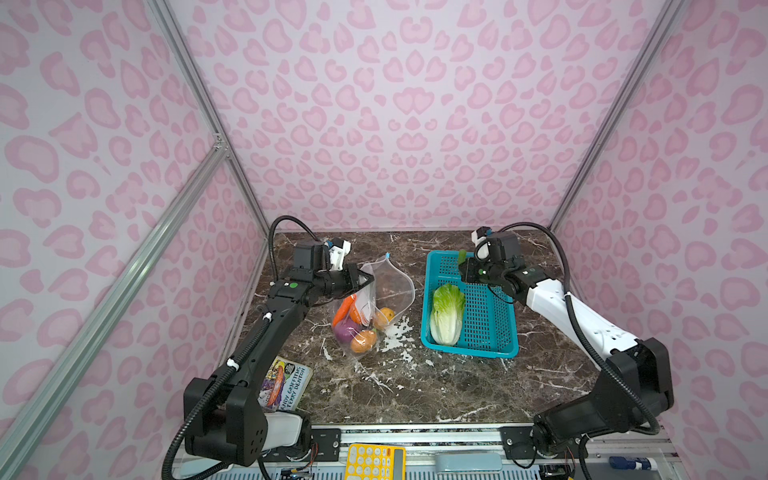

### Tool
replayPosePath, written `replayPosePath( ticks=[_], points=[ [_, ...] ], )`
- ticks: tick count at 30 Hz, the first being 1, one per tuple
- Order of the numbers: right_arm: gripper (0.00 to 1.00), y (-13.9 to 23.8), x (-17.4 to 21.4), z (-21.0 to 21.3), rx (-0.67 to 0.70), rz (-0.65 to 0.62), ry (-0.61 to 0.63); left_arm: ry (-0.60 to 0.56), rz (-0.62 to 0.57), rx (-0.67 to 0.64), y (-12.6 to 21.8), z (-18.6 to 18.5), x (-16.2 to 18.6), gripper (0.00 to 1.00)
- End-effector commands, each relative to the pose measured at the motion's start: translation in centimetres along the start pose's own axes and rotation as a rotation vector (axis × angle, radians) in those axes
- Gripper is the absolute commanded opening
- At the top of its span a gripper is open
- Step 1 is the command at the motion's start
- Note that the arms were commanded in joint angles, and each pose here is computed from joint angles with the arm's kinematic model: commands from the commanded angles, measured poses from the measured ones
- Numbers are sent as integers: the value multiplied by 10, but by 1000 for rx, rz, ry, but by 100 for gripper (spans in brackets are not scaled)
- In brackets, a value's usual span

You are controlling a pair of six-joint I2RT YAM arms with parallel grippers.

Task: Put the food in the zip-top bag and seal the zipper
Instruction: 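Carry the green pepper over the open bag with the right gripper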

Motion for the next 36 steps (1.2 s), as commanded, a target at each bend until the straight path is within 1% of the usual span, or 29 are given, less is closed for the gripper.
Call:
replayPosePath(
  ticks=[1,6,12,15,18,23,26,30,34,36],
  points=[
    [0,5,8,41,-199,49,132,-6,-7,3,-2,1,-1,3],
    [0,10,22,98,-367,98,259,-8,-3,5,-4,0,-1,3],
    [0,11,37,145,-462,164,383,-12,-5,7,-3,-1,-1,3],
    [0,5,43,157,-454,204,416,-15,-6,8,-2,-2,-1,3],
    [0,-5,54,159,-428,256,425,-18,-9,7,-1,-3,0,3],
    [0,-19,69,153,-373,331,423,-21,-13,9,0,-4,-1,3],
    [0,-26,75,148,-326,347,415,-22,-14,12,1,-5,-1,3],
    [0,-39,74,145,-247,327,381,-24,-17,12,1,-5,-1,3],
    [0,-55,69,148,-158,246,297,-25,-15,12,1,-5,-1,3],
    [0,-64,69,151,-149,214,262,-24,-15,11,1,-5,-1,3]
  ],
)
Point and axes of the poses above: each gripper's point midway between its finger pads, its own y axis back along the fingers, its own z axis along the line the jaws close on, x = y × z, the point moved 10 cm from there along y, back along the fingers, and after that the axes turned 8 degrees about -y, right-handed, at the moved point
